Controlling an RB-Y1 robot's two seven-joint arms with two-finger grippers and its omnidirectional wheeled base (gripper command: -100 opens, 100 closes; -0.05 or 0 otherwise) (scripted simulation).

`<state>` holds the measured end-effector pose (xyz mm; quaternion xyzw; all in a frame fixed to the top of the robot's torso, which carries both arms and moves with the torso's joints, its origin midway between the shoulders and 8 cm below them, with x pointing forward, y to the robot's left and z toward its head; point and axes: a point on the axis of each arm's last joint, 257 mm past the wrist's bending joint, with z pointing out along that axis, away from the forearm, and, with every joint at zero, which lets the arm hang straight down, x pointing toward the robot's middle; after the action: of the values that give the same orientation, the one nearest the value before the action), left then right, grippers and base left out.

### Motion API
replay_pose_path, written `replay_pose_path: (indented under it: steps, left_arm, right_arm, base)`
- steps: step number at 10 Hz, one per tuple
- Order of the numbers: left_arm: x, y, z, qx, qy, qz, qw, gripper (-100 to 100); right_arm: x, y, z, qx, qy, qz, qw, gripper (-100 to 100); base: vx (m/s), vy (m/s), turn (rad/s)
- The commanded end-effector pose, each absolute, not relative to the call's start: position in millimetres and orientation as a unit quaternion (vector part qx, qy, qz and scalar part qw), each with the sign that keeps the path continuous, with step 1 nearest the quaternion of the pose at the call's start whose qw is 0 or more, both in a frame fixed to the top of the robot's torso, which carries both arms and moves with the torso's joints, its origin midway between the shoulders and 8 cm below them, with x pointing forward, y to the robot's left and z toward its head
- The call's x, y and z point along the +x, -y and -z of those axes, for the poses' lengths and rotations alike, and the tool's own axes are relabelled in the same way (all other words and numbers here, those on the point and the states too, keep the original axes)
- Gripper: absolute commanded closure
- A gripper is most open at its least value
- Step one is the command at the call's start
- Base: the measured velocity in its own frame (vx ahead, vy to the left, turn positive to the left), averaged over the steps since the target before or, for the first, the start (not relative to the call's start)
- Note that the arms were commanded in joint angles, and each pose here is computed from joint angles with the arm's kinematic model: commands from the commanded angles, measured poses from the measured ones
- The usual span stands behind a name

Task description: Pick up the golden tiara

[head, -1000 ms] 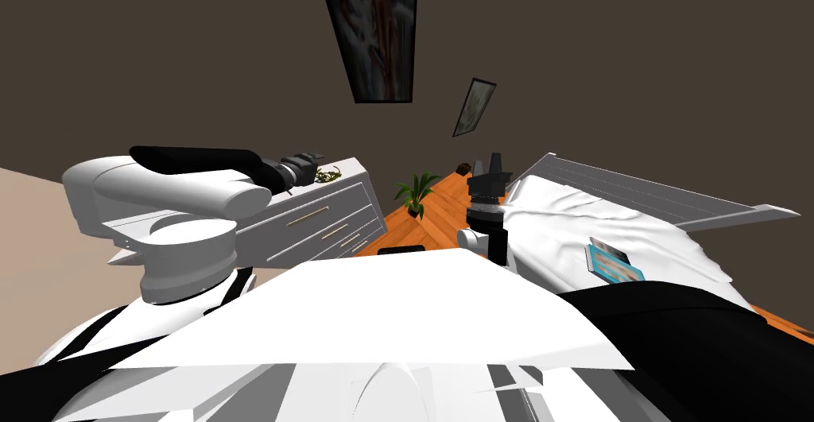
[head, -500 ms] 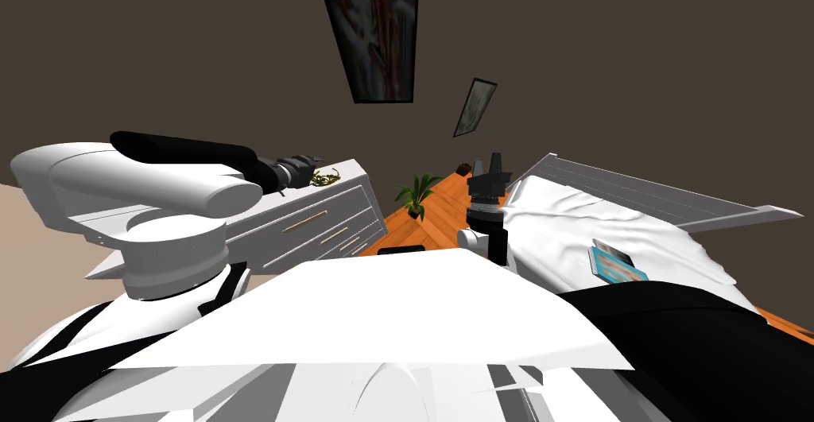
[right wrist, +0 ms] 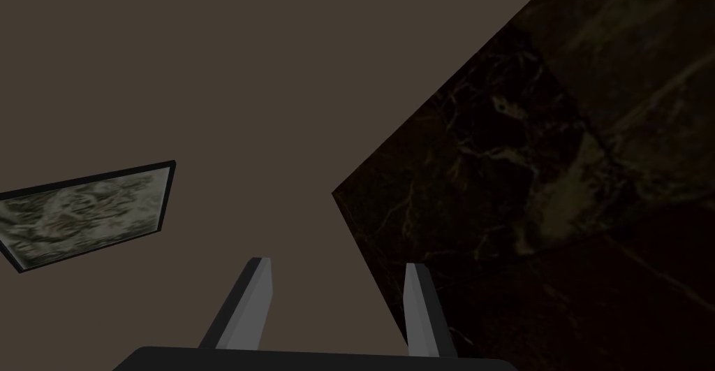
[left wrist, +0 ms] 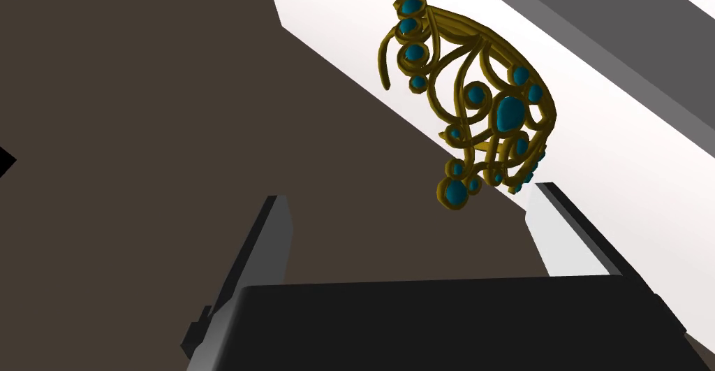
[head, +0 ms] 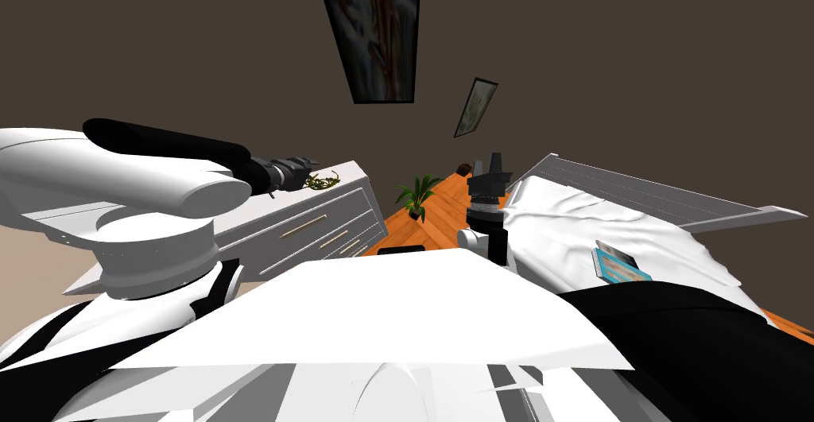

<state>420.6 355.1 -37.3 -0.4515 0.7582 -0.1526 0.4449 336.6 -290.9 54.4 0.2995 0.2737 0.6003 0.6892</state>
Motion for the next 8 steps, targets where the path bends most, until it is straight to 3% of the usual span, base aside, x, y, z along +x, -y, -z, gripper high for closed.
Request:
replay_pose_path:
  steps: [1, 8]
  left_arm:
    - [415, -359, 40, -0.456, -0.762, 0.139, 0.438, -100]
    - [385, -373, 43, -0.465, -0.776, 0.079, 0.419, -100]
  right_arm:
    - [337, 291, -54, 0.3, -0.274, -0.6, 0.689, 0]
    - [337, 291, -54, 0.3, -0.274, -0.6, 0.689, 0]
  base:
    - [0.045, 0.018, -0.007]
    - [0.043, 0.021, -0.009]
